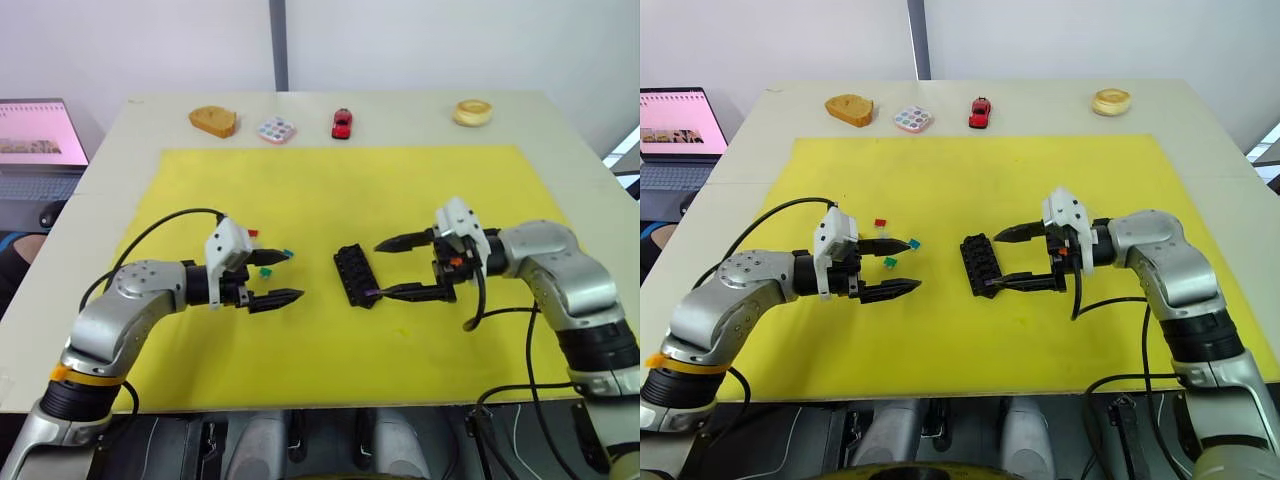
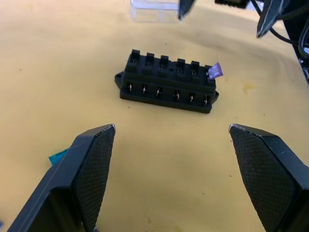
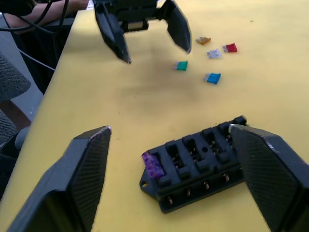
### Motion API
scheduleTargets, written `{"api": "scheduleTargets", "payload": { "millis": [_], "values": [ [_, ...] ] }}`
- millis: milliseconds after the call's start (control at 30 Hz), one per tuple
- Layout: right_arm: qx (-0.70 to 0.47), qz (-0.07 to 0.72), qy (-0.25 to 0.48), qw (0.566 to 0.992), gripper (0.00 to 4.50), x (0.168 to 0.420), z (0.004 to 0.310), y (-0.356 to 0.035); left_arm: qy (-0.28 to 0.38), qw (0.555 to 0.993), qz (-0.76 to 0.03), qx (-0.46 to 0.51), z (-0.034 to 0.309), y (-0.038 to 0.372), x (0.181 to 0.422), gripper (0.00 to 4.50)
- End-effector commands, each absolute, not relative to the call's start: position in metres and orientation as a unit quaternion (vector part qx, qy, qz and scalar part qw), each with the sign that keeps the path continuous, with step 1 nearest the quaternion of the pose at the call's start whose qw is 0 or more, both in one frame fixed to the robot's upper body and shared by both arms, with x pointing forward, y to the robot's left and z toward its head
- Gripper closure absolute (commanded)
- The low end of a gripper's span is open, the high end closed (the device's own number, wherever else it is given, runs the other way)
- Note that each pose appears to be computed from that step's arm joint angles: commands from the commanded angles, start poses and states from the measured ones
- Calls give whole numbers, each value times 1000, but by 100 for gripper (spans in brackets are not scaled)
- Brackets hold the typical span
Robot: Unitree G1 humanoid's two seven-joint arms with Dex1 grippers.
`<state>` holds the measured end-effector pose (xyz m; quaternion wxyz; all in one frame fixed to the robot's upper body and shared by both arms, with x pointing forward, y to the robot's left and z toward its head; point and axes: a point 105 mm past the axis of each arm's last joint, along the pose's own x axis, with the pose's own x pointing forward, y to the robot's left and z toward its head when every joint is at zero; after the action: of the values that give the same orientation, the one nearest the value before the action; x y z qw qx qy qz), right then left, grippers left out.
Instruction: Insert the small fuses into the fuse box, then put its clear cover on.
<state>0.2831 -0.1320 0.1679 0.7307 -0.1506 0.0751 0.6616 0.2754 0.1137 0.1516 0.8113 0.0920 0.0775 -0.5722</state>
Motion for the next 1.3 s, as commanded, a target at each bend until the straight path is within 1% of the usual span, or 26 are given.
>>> {"api": "scheduleTargets", "payload": {
  "millis": [33, 100, 200, 233, 300, 400, 567, 833, 933, 967, 1000, 1200, 1300],
  "values": [
    [-189, 665, 52, 721, 57, 274, 170, -131, 67, 782, -606, 128, 159, 106, 256, 51],
    [-208, 657, 39, 723, 57, 277, 165, -132, 72, 771, -617, 141, 156, 103, 250, 51],
    [-243, 645, 4, 725, 137, 282, 162, -132, 70, 774, -616, 131, 158, 100, 251, 51],
    [-253, 637, -10, 728, 183, 285, 162, -132, 70, 774, -615, 129, 158, 100, 251, 51],
    [-274, 635, -28, 722, 288, 285, 158, -130, 73, 775, -615, 125, 156, 100, 252, 51],
    [-292, 637, -38, 713, 288, 285, 151, -132, 82, 775, -615, 123, 153, 102, 252, 51],
    [-303, 646, -34, 700, 288, 283, 144, -133, 88, 776, -613, 120, 152, 105, 253, 51],
    [-300, 647, -39, 700, 288, 283, 143, -127, 93, 776, -612, 118, 149, 107, 253, 51],
    [-303, 648, -36, 697, 370, 284, 140, -126, 94, 777, -611, 117, 149, 107, 254, 51],
    [-308, 648, -37, 695, 423, 284, 139, -126, 94, 777, -611, 117, 149, 107, 254, 51],
    [-310, 648, -38, 694, 447, 285, 139, -126, 94, 777, -611, 117, 149, 107, 254, 51],
    [-290, 649, -32, 703, 447, 284, 147, -127, 97, 779, -609, 114, 147, 108, 253, 51],
    [-207, 638, -16, 741, 447, 290, 172, -123, 97, 779, -609, 114, 146, 108, 253, 51]
  ]
}}
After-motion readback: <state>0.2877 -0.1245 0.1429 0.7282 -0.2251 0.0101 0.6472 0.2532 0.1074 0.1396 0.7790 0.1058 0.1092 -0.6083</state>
